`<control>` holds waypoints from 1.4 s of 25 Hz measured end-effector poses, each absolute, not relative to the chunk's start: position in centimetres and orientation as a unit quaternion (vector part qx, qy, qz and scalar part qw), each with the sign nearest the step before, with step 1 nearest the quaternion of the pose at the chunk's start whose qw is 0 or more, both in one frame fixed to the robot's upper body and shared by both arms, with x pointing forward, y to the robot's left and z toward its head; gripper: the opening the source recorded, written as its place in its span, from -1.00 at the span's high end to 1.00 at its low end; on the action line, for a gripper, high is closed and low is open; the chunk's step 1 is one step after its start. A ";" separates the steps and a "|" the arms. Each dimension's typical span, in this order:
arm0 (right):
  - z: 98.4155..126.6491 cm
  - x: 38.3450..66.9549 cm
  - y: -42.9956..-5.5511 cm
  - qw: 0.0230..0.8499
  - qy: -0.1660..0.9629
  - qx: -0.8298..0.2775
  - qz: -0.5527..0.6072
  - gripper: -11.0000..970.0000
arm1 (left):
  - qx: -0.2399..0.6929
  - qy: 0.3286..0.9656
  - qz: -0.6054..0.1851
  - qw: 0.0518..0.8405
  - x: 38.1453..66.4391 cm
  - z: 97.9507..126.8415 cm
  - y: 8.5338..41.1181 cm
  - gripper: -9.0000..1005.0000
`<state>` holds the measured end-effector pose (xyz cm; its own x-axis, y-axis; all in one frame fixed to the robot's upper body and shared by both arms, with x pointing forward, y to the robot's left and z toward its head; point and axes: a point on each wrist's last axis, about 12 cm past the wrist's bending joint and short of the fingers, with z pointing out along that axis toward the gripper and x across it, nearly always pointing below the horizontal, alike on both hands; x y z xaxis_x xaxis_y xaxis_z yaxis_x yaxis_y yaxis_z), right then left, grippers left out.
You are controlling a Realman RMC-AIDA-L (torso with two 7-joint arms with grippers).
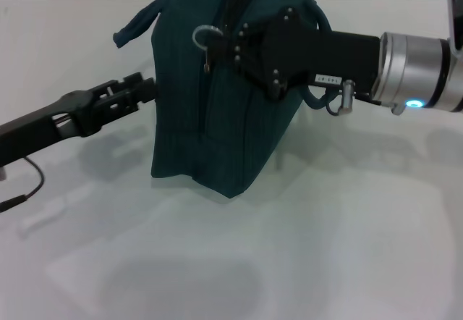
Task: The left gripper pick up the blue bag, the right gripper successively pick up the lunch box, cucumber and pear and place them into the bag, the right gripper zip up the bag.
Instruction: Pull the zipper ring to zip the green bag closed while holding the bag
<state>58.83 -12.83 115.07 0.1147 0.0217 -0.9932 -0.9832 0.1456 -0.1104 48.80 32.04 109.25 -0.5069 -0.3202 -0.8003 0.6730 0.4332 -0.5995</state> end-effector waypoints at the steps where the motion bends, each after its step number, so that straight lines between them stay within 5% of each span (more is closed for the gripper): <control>1: 115.0 59.0 -12.8 0.571 0.503 -0.480 0.436 0.96 | 0.130 0.695 -0.519 0.480 49.0 109.2 31.8 -0.24; 23: 114.9 58.7 -12.6 0.567 0.498 -0.487 0.439 0.96 | 0.167 0.686 -0.524 0.475 50.2 108.9 29.6 -0.17; 35: 114.9 58.5 -12.8 0.567 0.496 -0.482 0.447 0.96 | 0.178 0.682 -0.522 0.480 50.3 108.9 29.3 0.59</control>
